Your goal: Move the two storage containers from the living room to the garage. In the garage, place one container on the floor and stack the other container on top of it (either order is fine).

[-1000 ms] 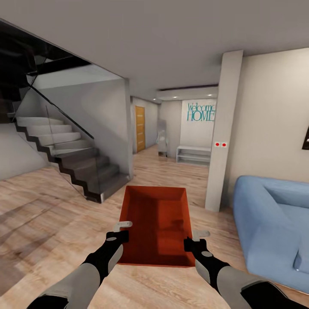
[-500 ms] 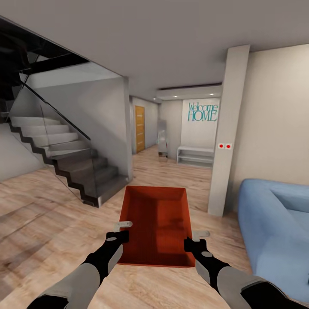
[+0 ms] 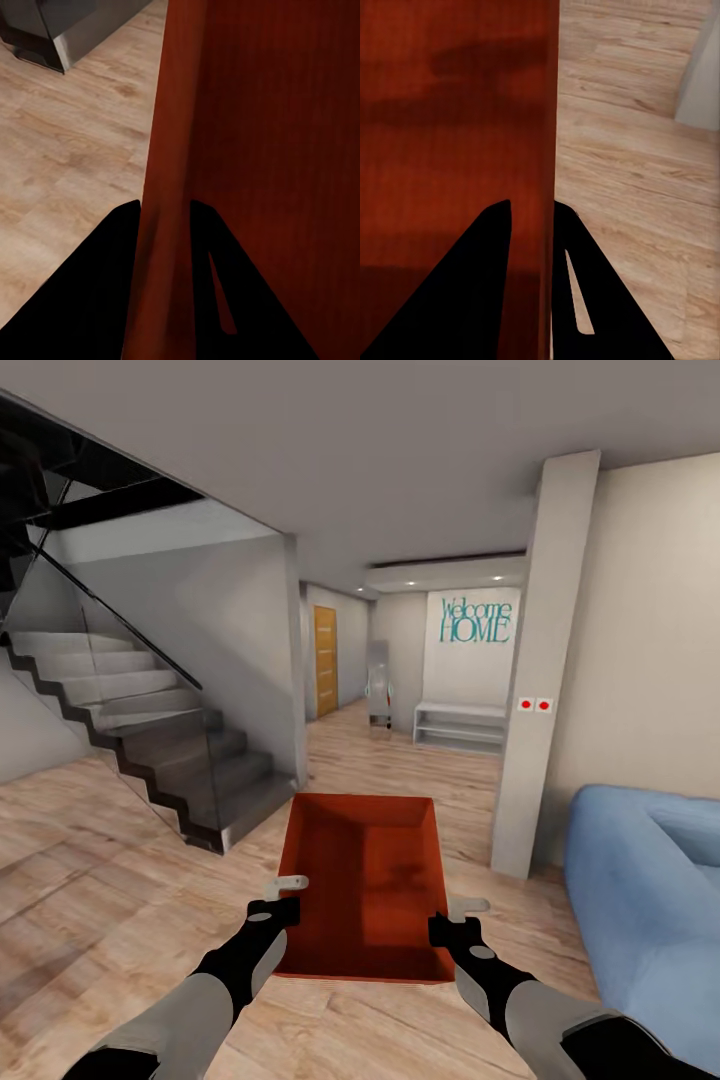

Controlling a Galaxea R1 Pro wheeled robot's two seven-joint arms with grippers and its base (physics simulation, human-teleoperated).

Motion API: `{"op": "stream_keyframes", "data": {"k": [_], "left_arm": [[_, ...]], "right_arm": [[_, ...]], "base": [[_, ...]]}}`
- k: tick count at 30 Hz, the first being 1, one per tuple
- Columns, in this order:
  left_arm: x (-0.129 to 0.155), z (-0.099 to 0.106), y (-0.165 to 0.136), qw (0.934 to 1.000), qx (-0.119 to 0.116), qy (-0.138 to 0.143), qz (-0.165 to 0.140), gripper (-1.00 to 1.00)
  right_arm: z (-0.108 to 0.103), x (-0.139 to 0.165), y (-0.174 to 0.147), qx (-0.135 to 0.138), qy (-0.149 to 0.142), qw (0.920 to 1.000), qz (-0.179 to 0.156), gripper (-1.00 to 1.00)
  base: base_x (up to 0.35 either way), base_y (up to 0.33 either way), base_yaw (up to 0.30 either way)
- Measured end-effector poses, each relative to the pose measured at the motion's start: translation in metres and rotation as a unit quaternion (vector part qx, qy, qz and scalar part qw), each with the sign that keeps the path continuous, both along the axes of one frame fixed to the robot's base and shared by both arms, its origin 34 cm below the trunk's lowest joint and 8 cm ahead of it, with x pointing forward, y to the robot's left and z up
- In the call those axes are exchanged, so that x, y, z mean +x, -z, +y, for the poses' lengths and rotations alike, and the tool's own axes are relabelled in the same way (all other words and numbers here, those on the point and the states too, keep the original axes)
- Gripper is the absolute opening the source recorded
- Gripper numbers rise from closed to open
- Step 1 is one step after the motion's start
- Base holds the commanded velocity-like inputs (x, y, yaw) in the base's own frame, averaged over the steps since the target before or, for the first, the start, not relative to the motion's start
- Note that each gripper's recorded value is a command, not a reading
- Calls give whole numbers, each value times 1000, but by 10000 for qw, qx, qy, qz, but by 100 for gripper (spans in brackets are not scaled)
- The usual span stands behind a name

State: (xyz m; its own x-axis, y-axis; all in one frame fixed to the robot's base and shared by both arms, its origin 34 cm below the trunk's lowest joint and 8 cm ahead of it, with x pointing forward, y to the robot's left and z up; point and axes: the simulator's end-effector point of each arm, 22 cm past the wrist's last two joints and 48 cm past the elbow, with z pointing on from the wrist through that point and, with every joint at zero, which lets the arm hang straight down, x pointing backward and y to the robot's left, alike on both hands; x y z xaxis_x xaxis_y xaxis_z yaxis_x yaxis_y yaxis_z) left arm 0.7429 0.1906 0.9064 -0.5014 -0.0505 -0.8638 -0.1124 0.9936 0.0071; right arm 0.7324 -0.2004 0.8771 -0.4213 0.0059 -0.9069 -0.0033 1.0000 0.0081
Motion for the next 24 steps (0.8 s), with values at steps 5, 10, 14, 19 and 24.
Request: {"op": "stream_keyframes", "data": {"k": [5, 10, 14, 19, 24], "left_arm": [[0, 0, 0, 10000, 1, 1, -1, -100], [0, 0, 0, 10000, 2, 1, -2, -100], [0, 0, 0, 10000, 1, 1, -2, -100], [0, 0, 0, 10000, 2, 1, -2, -100], [0, 0, 0, 10000, -1, 2, -1, -100]], "right_arm": [[0, 0, 0, 2, 1, 10000, -1, -100], [0, 0, 0, 1, 2, 10000, -2, -100], [0, 0, 0, 2, 1, 10000, -1, -100], [0, 0, 0, 1, 2, 10000, 0, -100], [0, 0, 0, -1, 0, 10000, 0, -100]], "base": [[322, 0, 0], [322, 0, 0], [322, 0, 0], [322, 0, -11], [322, 0, -177]]}}
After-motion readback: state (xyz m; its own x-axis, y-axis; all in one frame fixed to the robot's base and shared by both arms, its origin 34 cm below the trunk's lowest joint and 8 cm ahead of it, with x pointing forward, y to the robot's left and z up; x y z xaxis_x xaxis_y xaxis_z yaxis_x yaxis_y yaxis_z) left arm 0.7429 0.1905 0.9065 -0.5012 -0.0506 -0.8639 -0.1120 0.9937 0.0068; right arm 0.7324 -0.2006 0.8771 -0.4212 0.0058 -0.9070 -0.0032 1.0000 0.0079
